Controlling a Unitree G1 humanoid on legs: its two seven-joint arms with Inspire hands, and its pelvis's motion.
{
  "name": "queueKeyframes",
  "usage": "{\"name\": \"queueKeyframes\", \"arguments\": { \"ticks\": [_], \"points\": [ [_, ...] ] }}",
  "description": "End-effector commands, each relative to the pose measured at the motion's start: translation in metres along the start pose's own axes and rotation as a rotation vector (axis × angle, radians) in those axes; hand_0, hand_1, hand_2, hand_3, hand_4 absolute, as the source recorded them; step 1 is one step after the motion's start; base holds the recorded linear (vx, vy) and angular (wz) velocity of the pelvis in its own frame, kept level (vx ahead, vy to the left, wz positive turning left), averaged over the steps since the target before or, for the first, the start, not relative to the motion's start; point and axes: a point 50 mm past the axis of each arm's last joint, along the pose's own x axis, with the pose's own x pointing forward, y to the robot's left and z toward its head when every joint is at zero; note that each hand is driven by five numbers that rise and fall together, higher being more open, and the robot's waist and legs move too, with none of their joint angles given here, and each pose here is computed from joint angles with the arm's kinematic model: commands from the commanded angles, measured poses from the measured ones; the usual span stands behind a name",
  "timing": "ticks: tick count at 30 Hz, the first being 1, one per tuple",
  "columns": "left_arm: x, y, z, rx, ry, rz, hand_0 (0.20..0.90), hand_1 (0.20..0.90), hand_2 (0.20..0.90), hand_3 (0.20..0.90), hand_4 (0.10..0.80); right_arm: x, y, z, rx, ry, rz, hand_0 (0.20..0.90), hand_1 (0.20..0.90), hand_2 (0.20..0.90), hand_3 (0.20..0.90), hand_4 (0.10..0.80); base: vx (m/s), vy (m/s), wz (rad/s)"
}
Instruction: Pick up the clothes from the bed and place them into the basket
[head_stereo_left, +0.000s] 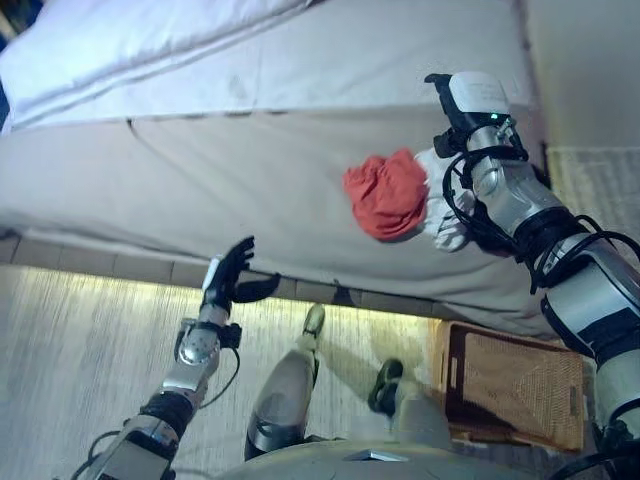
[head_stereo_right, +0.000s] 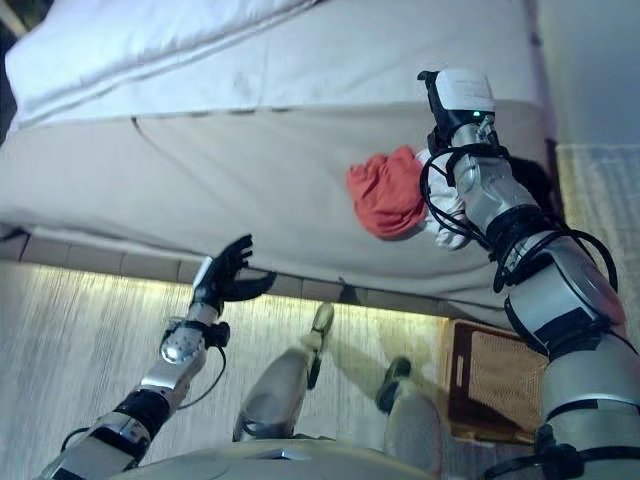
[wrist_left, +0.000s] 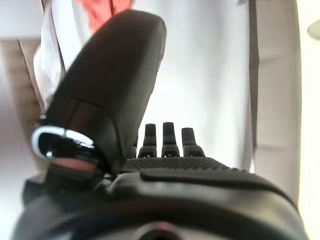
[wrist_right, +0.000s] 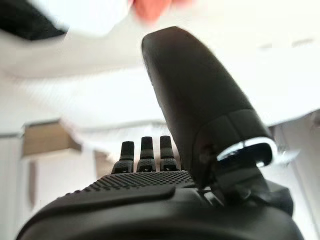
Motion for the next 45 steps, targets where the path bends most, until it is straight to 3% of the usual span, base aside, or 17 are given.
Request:
{"name": "queueKeyframes", "arguments": {
  "ticks": [1, 11, 28, 29, 30, 45],
  "points": [
    [-0.001, 0.013, 0.041, -0.051, -0.259, 0.041, 0.9, 0.9, 0.9, 0.9, 0.8, 0.019, -0.054, 0.018, -0.072, -0.071, -0.14, 0.9, 0.9, 0.9, 0.9, 0.8, 0.012, 0.042, 0.12],
    [-0.007, 0.018, 0.089, -0.099, -0.466, -0.018, 0.9, 0.9, 0.9, 0.9, 0.8, 0.024, -0.065, -0.007, -0.126, 0.077, -0.037, 0.9, 0.9, 0.9, 0.9, 0.8, -0.007, 0.002, 0.16],
    [-0.02, 0.015, 0.106, -0.147, -0.558, -0.094, 0.9, 0.9, 0.9, 0.9, 0.8, 0.024, -0.072, -0.044, -0.138, 0.335, 0.185, 0.9, 0.9, 0.9, 0.9, 0.8, -0.019, -0.008, 0.05],
    [-0.02, 0.015, 0.106, -0.147, -0.557, -0.097, 0.9, 0.9, 0.9, 0.9, 0.8, 0.024, -0.073, -0.044, -0.123, 0.328, 0.177, 0.58, 0.58, 0.58, 0.527, 0.427, -0.035, -0.023, 0.06],
    [-0.02, 0.015, 0.106, -0.148, -0.554, -0.099, 0.9, 0.9, 0.9, 0.9, 0.8, 0.024, -0.075, -0.044, -0.096, 0.319, 0.161, 0.3, 0.3, 0.3, 0.2, 0.1, -0.039, -0.027, 0.02],
    [-0.019, 0.012, 0.099, -0.14, -0.514, -0.129, 0.9, 0.9, 0.9, 0.9, 0.8, 0.022, -0.09, -0.044, 0.07, 0.205, -0.079, 0.3, 0.3, 0.3, 0.2, 0.1, -0.006, -0.006, -0.05]
  ]
}}
